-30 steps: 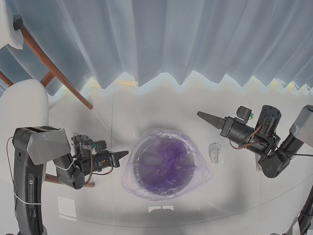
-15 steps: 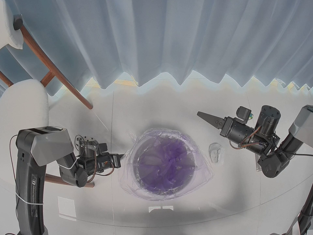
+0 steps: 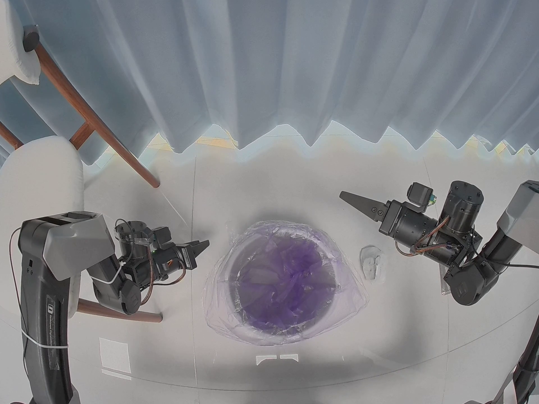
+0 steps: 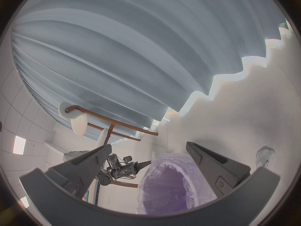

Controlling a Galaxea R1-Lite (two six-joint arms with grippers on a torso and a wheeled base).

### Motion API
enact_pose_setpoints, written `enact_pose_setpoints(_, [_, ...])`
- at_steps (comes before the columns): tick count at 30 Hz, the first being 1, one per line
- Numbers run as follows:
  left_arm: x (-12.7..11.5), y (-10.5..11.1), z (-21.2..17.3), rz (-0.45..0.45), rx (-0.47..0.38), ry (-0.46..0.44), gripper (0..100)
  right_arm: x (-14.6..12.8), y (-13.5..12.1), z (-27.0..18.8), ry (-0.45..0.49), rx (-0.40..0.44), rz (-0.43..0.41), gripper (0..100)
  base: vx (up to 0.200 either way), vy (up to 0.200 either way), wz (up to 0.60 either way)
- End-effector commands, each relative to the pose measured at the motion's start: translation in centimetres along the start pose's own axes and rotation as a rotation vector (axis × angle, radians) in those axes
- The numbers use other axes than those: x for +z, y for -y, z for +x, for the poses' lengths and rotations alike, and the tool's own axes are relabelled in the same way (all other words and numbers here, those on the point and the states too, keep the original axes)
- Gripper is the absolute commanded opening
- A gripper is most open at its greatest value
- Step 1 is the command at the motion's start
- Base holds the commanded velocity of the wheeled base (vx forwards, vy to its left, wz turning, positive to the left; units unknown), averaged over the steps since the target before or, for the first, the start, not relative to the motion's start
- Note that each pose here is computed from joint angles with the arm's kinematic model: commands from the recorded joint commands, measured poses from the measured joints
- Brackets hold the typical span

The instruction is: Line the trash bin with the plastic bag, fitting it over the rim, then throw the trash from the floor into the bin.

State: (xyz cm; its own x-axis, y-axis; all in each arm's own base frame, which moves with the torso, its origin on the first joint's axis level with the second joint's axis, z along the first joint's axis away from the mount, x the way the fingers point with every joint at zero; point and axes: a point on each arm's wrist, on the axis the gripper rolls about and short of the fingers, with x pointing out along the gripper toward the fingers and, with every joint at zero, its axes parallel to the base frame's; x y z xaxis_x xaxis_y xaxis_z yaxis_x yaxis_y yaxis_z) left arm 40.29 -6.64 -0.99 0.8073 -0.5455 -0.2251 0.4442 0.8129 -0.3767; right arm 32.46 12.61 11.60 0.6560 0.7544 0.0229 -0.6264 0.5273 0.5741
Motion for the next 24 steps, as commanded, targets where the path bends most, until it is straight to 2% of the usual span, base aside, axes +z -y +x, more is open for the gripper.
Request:
enact_pose_setpoints(1, [0.3, 0.4, -0.5, 0.011, -0.042, 0.022, 100, 0.0, 0.0, 0.0, 0.000, 0.001, -0.001, 100, 0.000, 0.000, 0.00])
enact_pose_setpoints(3, [-0.5, 0.8, -1.3, 0.016, -0.094, 0.010, 100, 0.0, 0.0, 0.0, 0.000, 0.001, -0.001, 100, 0.000, 0.000, 0.00])
enact_pose_setpoints(6, [-1.1, 1.2, -1.6, 0.013, -0.120, -0.014, 100, -0.1, 0.0, 0.0, -0.001, 0.001, 0.000, 100, 0.000, 0.000, 0.00])
enact_pose_setpoints(15, [-1.8, 1.6, -1.7, 0.017, -0.142, -0.030, 100, -0.1, 0.0, 0.0, -0.002, 0.000, 0.001, 100, 0.000, 0.000, 0.00])
enact_pose_setpoints(24, [-1.3, 1.8, -1.8, 0.035, -0.156, 0.005, 100, -0.1, 0.0, 0.0, -0.002, 0.000, 0.001, 100, 0.000, 0.000, 0.00])
